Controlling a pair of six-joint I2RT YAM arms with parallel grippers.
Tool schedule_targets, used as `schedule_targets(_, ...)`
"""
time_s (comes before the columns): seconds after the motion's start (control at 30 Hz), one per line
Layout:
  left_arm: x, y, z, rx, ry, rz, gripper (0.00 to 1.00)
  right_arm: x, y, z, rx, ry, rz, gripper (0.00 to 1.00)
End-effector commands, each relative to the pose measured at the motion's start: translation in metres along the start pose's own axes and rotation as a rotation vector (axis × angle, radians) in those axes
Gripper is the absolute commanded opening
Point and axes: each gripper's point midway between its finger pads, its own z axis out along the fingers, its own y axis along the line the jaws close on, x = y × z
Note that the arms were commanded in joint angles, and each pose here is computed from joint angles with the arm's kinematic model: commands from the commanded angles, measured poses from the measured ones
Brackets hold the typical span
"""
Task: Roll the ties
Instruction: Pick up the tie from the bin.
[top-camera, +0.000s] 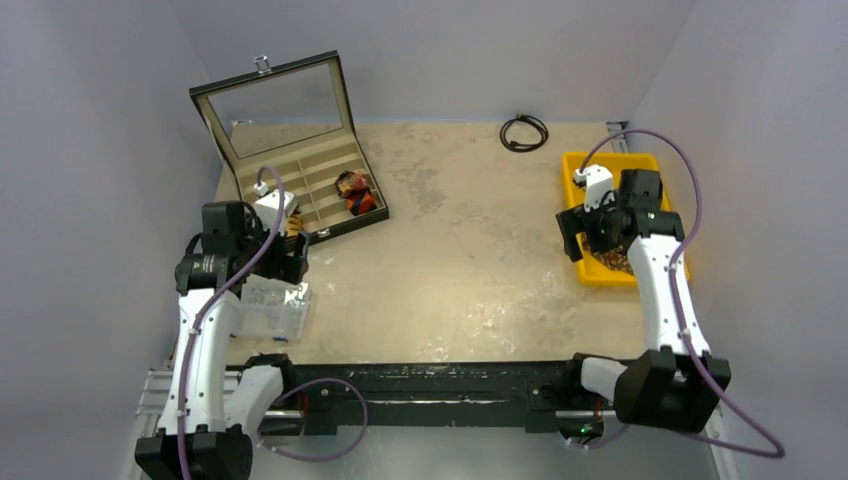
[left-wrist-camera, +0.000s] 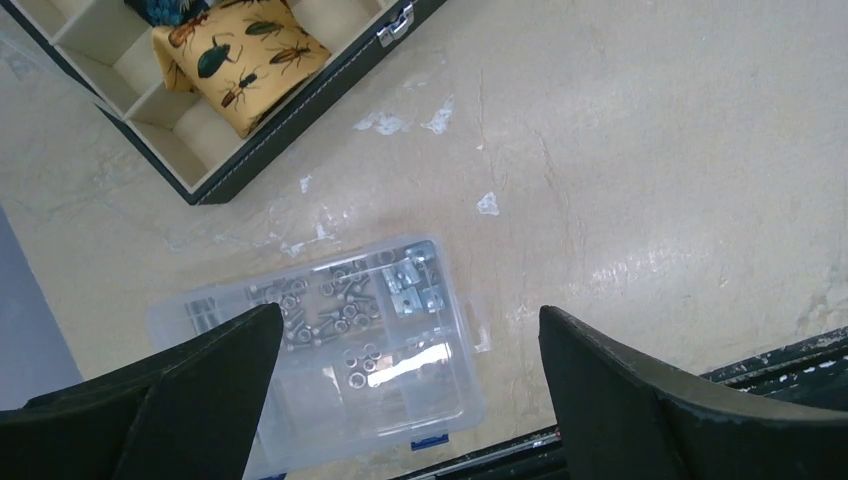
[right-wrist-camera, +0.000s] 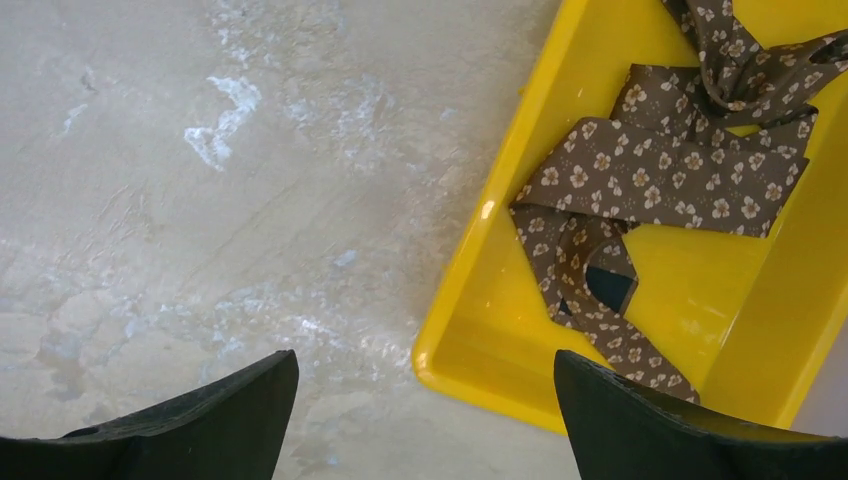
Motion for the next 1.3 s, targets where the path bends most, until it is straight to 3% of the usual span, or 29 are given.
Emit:
schedule_targets(0.0,-0.048,0.0,-0.004,0.018,-0.088,0.015,1.0,-0.031,-0.031,0.018,0.02,0.001,0.049,0.98)
schedule_targets(0.13,-0.074,0.001,-0.003,0.026,-0.113,0.033,1.0,-0.055,-0.071,0.034,0.065,-0.016,0.081,0.98)
schedule_targets(0.43,-0.1,0.0,0.012,0.062,-0.105,0.045,1.0,-0.036,-0.17,0.09,0.19,0.112,0.352,0.98)
schedule_targets(0.73,-0.114,0.002,0.023,0.071,-0.083,0.037,1.0,-0.023,-0.219,0.158,0.285,0.168,0.43,0.98)
schedule_targets(0.93,-0.122,0.005,0.026,0.069,-0.072,0.038,1.0,-0.008,-0.217,0.201,0.217,0.21,0.439,0.97)
schedule_targets(1.07,-0.128,0.01,0.027,0.05,-0.065,0.041,1.0,0.005,-0.198,0.216,0.114,0.259,0.448,0.8)
schedule_targets(1.17,-0.132,0.012,0.028,0.047,-0.068,0.046,1.0,0.009,-0.181,0.22,0.04,0.259,0.453,0.59)
schedule_targets(1.23,-0.133,0.013,0.029,0.042,-0.071,0.056,1.0,0.008,-0.169,0.219,-0.015,0.249,0.457,0.3)
schedule_targets(1.27,-0.134,0.014,0.03,0.039,-0.072,0.063,1.0,0.006,-0.165,0.215,-0.034,0.246,0.459,0.07)
